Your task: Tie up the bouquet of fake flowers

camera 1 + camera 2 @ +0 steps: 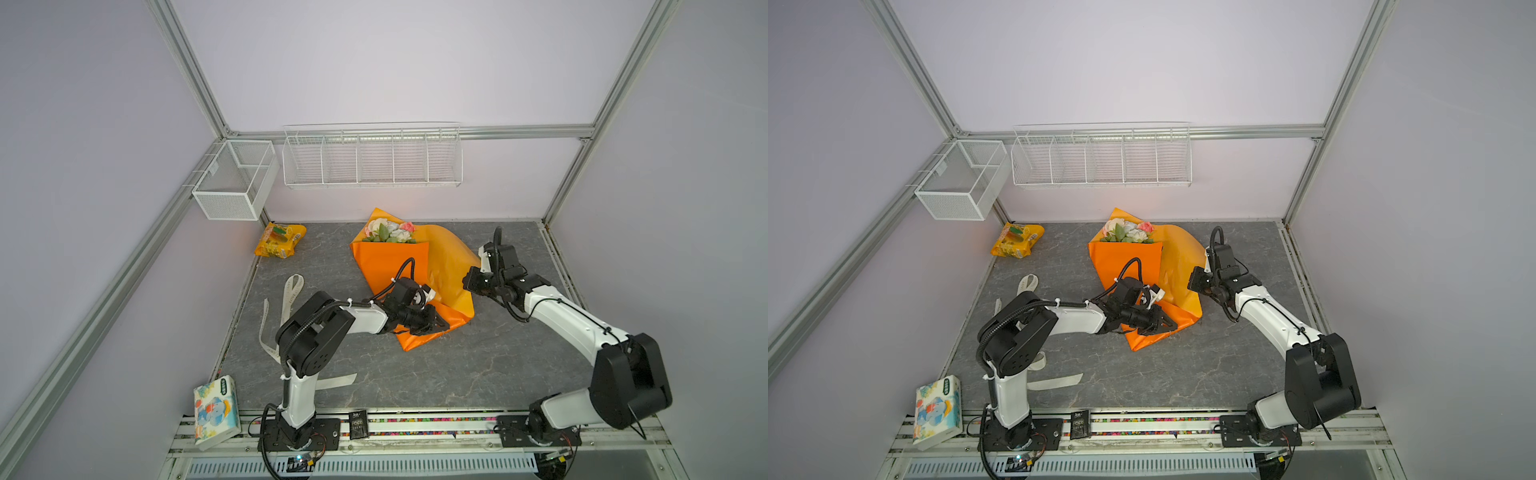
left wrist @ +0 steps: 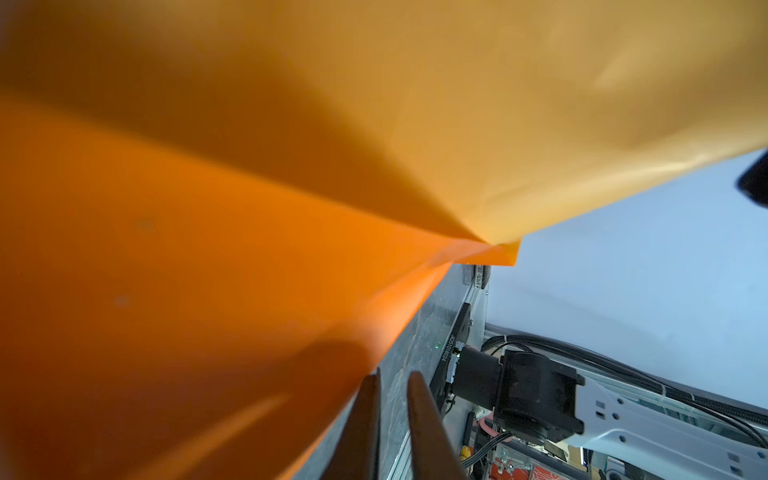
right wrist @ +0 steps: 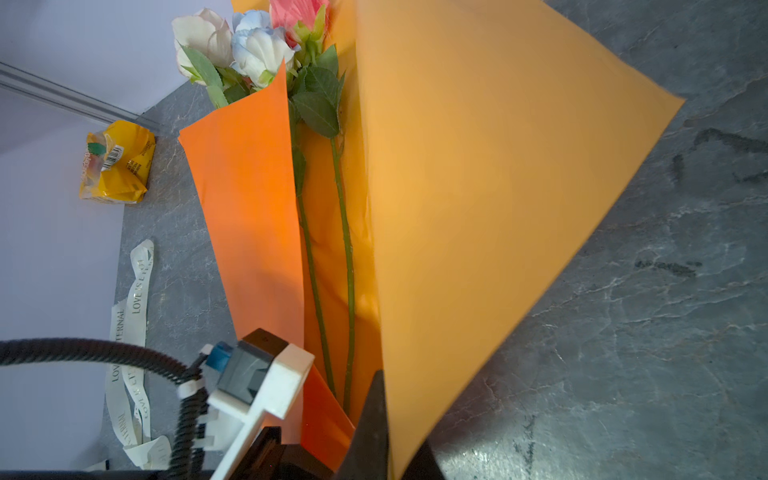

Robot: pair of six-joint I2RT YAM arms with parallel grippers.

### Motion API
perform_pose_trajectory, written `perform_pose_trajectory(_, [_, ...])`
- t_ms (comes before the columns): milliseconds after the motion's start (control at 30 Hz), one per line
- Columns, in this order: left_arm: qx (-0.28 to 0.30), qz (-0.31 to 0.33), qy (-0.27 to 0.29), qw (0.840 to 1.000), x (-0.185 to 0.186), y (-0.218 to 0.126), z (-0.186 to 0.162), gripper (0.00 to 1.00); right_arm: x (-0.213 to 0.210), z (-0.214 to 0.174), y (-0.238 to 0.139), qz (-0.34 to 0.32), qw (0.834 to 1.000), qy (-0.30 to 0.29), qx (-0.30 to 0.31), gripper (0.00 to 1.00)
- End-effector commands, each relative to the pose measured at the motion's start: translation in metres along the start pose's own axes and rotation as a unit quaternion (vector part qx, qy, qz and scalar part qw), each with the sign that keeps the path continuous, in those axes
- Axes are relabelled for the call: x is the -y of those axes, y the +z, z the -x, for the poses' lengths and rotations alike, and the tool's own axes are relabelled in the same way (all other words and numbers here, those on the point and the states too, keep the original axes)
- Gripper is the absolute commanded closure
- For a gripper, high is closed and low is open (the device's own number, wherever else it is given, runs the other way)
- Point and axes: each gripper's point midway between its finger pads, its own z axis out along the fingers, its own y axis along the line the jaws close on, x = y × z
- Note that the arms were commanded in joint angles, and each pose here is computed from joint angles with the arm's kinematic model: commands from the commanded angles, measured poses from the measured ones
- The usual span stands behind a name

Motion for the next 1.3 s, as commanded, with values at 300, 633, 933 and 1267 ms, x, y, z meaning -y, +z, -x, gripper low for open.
perform_pose_trajectory(300, [-0.019, 0.114, -0.044, 0.992, -0.071, 0.016, -0.023, 0.88, -0.017, -0.021, -0.001, 0.015, 0.999, -0.026, -0.021, 0.93])
perform_pose_trajectory(633, [0.039, 0.072, 0.003, 0.997, -0.024, -0.002, -0.001, 0.87, -0.073, -0.031, -0.001, 0.011, 0.990, -0.137, -0.019, 0.93])
perform_pose_trajectory(933, [0.125, 0.047, 0.024, 0.991, 0.018, -0.052, 0.007, 0.79, -0.083, -0.048, 0.016, -0.010, 0.984, -0.176, -0.030, 0.93])
perform_pose_trajectory(1267, [0.294, 0.074, -0.037, 0.952, -0.006, -0.162, 0.019, 0.65, -0.111, -0.066, 0.034, 0.004, 0.979, -0.194, -0.059, 0.93])
